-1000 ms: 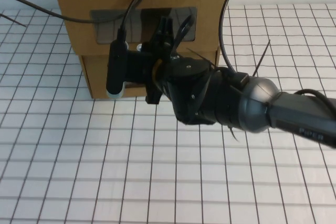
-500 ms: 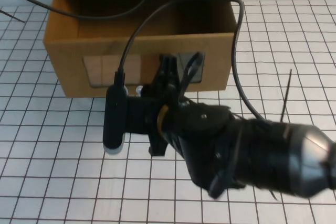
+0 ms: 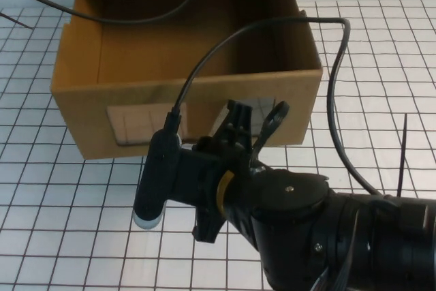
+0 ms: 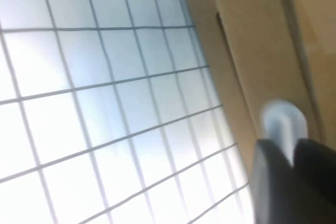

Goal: Open the shoe box
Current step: 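Pull the top drawer of the cardboard box fully open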

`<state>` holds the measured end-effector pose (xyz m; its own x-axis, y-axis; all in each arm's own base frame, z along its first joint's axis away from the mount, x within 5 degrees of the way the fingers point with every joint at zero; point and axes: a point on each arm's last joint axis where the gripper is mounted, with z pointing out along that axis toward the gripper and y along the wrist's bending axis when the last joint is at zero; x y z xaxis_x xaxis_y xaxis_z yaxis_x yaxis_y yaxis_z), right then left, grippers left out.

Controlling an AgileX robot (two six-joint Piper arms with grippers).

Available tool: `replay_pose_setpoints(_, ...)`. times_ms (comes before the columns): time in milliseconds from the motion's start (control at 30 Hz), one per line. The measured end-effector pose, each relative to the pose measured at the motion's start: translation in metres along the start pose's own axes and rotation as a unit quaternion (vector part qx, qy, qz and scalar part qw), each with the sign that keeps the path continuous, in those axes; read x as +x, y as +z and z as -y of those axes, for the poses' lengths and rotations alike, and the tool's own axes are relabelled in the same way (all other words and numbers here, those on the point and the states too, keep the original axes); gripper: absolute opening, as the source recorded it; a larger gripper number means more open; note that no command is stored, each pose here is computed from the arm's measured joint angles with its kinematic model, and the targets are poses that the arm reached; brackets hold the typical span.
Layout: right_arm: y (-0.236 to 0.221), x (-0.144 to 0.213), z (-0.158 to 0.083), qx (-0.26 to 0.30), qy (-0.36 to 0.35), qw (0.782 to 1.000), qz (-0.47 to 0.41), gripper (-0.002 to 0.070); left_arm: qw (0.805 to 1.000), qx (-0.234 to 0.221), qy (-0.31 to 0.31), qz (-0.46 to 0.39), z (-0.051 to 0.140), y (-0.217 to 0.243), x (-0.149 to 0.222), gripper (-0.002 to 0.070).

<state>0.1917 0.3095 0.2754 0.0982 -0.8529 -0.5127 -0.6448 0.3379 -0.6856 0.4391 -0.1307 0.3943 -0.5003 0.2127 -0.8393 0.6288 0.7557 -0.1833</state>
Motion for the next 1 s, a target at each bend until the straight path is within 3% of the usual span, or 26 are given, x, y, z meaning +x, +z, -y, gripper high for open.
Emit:
replay_pose_setpoints(133,-0.001,0.003,-0.002,-0.014,0.042,0.999,-0.019,0.0222,1.000,0.001,0.006,-0.004,0.004,-0.008,-0.003,-0.0002)
replay_pose_setpoints(267,-0.011,0.002,-0.004,-0.025,0.072,0.997,-0.029,0.0272,1.000,0.001,0.023,0.002,0.014,-0.025,-0.012,-0.0002)
replay_pose_setpoints(467,-0.056,-0.005,0.008,-0.012,0.113,0.993,-0.016,0.0186,0.997,-0.002,0.068,0.039,0.040,-0.074,-0.033,-0.0002)
replay_pose_setpoints(667,-0.092,0.014,0.055,0.053,0.215,0.975,-0.031,0.0058,0.994,0.003,0.098,0.055,0.065,-0.117,-0.040,-0.0002)
replay_pose_setpoints(867,-0.100,0.057,0.104,0.110,0.312,0.939,-0.099,-0.0006,0.993,-0.007,0.095,0.066,0.081,-0.145,-0.026,-0.0002)
replay_pose_setpoints(1000,-0.106,0.092,0.127,0.101,0.371,0.910,-0.155,-0.0010,0.993,-0.029,0.088,0.067,0.087,-0.154,0.008,-0.0002)
